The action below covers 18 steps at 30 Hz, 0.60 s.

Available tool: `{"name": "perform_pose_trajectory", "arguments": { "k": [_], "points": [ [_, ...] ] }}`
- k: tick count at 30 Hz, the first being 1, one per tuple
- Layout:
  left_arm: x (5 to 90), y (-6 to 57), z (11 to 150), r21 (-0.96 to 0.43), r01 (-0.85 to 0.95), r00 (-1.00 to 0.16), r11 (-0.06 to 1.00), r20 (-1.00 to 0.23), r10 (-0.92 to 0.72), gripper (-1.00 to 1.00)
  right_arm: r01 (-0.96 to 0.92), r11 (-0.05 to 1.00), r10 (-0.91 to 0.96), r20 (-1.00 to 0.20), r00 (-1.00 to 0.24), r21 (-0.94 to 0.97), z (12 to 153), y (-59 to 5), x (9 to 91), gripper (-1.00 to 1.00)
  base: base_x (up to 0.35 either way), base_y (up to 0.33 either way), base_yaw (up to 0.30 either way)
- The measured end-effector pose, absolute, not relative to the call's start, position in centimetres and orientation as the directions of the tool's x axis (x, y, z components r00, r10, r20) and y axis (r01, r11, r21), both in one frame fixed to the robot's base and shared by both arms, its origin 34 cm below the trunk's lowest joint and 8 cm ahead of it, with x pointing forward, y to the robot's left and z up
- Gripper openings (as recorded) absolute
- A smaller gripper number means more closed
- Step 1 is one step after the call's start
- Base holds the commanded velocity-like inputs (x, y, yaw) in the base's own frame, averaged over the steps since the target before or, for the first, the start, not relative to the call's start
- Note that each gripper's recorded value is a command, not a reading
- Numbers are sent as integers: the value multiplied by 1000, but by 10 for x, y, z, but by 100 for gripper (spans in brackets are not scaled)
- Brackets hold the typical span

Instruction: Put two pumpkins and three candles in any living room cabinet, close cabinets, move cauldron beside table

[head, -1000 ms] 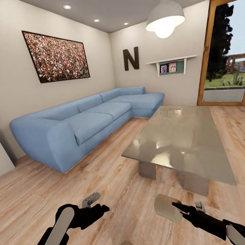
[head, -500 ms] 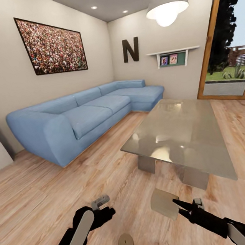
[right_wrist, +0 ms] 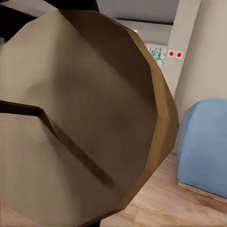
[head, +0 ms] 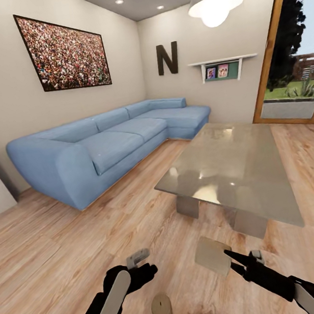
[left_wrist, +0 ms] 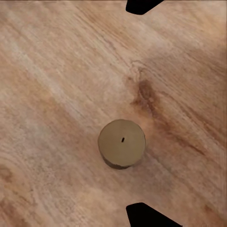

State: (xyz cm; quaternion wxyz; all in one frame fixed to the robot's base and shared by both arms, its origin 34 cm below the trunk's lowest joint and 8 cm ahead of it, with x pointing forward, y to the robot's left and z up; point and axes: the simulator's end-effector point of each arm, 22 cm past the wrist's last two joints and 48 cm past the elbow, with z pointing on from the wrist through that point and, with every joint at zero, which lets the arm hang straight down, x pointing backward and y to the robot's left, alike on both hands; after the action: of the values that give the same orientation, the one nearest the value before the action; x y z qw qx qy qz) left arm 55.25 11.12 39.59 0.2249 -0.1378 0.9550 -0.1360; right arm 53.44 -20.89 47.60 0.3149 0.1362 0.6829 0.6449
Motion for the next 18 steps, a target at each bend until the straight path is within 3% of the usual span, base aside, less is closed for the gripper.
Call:
{"name": "perform_pose_trajectory", "arguments": {
  "k": [6,10,18],
  "points": [
    [555,104,400,-354,-187,-858,916,-396,-328,100,-187,128,620,-226,-752,974,469,-220,534,-100,-1,98,-11],
    [556,101,403,-366,-180,-856,913,-399,-329,100,-190,126,622,-227,-749,974,471,-221,535,-100,0,47,-151],
    [557,101,407,-367,-177,-853,913,-405,-329,100,-197,127,622,-232,-748,972,474,-221,535,-100,0,185,-136]
  ]
}}
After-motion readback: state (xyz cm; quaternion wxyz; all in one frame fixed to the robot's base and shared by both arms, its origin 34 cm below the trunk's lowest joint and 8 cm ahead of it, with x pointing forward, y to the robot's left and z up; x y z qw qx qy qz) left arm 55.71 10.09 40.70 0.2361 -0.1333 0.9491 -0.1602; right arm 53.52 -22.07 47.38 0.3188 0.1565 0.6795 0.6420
